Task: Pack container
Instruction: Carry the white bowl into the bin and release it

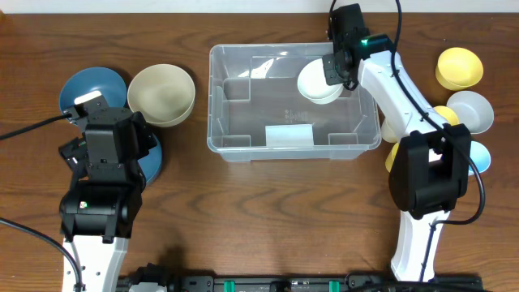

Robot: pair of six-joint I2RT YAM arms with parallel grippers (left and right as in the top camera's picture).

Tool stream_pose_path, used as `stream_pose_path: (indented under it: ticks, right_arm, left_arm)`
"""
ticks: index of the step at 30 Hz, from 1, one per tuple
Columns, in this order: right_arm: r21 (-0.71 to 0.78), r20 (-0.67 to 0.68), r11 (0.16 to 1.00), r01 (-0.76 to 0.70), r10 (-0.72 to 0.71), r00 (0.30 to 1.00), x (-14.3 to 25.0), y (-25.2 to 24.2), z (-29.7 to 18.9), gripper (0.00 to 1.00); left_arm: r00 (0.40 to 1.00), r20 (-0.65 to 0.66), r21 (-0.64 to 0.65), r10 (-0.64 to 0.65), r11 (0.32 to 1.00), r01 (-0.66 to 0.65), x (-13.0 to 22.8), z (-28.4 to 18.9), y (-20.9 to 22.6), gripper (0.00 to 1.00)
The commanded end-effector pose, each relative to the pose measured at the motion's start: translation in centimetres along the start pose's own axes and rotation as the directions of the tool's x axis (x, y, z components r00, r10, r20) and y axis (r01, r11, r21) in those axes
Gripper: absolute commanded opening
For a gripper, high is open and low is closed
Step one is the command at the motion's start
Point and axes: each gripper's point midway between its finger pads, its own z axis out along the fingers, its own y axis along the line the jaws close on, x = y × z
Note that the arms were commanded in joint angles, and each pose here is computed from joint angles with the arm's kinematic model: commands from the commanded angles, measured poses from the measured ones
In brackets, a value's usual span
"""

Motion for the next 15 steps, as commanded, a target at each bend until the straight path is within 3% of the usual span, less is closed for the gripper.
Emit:
stream_pose_path:
  ticks: [1,5,11,15]
  right_arm:
    - [0.043,0.012,0.999,-0.017,0.016,1.0,-0.5,-1.3,0.0,0.18]
    - [0.044,0.011,0.999,-0.019,0.019,1.0,-0.5,-1.4,0.0,0.31]
    - [0.017,0.012,1.0,-0.014,0.014,1.0,-0.6,-0.8,-0.6,0.35]
    - [-0.061,0.024,0.998,-0.009,0.011,1.0,-1.3,0.4,-3.6,0.38]
  left_arm:
    - [1.0,0.022,-0.017,-0.022,1.0,0.022,-0.9,-0.3,0.4,0.98]
    - [1.0,0.022,-0.017,-0.021,1.0,0.022,-0.9,-0.3,0.4,0.98]
    - [1.0,0.022,-0.017,-0.021,1.0,0.022,-0.9,-0.3,0.4,0.98]
    - [1.0,0.022,-0.017,-0.022,1.0,0.022,-0.9,-0.3,0.4,0.98]
